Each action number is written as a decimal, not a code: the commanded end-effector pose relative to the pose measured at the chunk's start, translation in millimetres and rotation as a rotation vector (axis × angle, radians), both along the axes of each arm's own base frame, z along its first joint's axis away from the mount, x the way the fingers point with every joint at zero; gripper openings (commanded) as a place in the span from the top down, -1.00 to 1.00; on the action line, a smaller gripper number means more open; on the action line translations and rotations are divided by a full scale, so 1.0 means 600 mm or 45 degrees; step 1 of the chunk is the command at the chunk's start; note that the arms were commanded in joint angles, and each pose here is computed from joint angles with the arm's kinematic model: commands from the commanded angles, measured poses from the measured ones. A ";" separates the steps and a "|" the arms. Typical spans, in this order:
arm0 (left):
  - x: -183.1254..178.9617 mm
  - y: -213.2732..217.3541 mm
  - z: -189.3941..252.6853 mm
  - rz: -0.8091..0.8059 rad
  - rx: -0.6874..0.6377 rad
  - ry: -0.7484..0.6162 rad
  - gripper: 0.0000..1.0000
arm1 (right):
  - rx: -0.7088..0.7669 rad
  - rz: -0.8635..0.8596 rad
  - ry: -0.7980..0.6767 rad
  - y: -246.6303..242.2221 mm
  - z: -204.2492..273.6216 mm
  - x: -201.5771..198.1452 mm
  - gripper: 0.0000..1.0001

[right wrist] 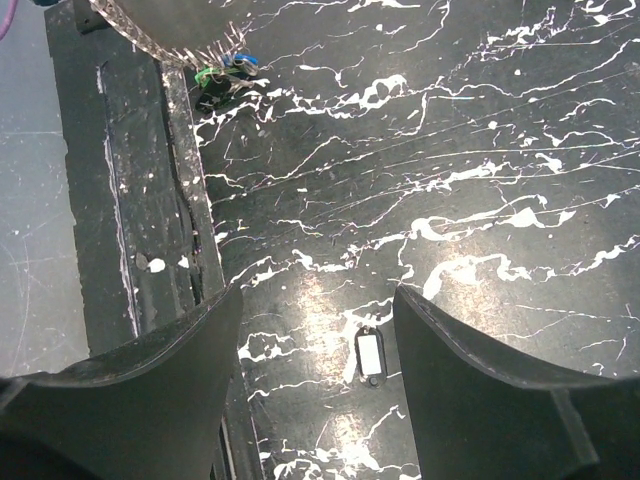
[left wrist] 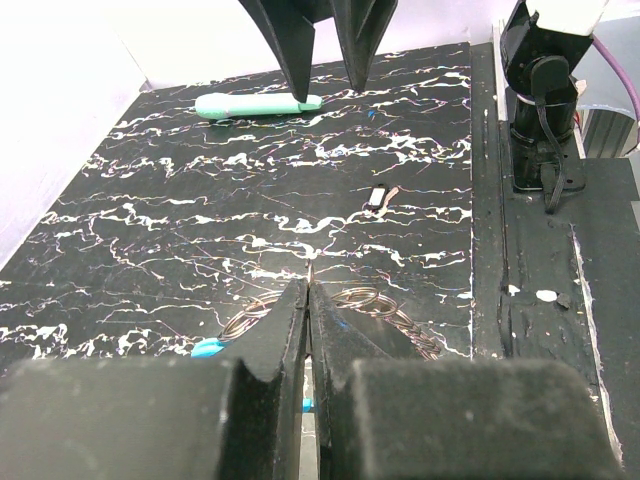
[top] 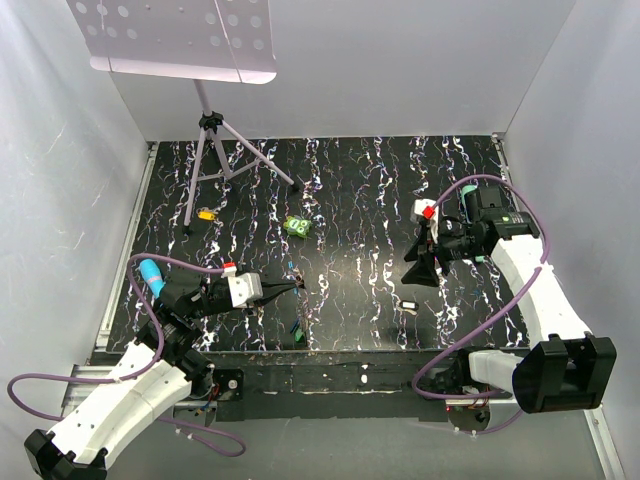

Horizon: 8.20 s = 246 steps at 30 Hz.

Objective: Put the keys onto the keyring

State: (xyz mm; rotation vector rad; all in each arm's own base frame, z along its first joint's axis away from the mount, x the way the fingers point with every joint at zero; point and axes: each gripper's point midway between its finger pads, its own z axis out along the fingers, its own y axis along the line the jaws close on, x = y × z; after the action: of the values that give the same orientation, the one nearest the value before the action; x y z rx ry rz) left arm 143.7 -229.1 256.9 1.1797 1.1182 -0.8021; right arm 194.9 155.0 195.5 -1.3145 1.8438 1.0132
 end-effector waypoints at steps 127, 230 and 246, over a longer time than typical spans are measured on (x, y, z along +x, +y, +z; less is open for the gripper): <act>0.003 0.006 0.021 0.013 -0.007 -0.052 1.00 | -0.369 0.097 -0.167 -0.017 -0.174 -0.002 -0.07; 0.007 0.007 0.018 0.027 0.005 -0.044 1.00 | -0.402 -0.085 -0.070 -0.056 -0.202 0.001 -0.11; 0.007 0.007 0.017 0.023 0.009 -0.043 1.00 | -0.381 -0.069 -0.043 -0.051 -0.218 -0.005 -0.11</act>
State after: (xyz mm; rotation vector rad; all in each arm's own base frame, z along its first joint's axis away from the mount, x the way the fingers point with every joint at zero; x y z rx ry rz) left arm 146.9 -226.0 244.2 1.1928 1.1722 -0.7913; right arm 188.5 120.4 62.3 -1.4236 2.0934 0.6865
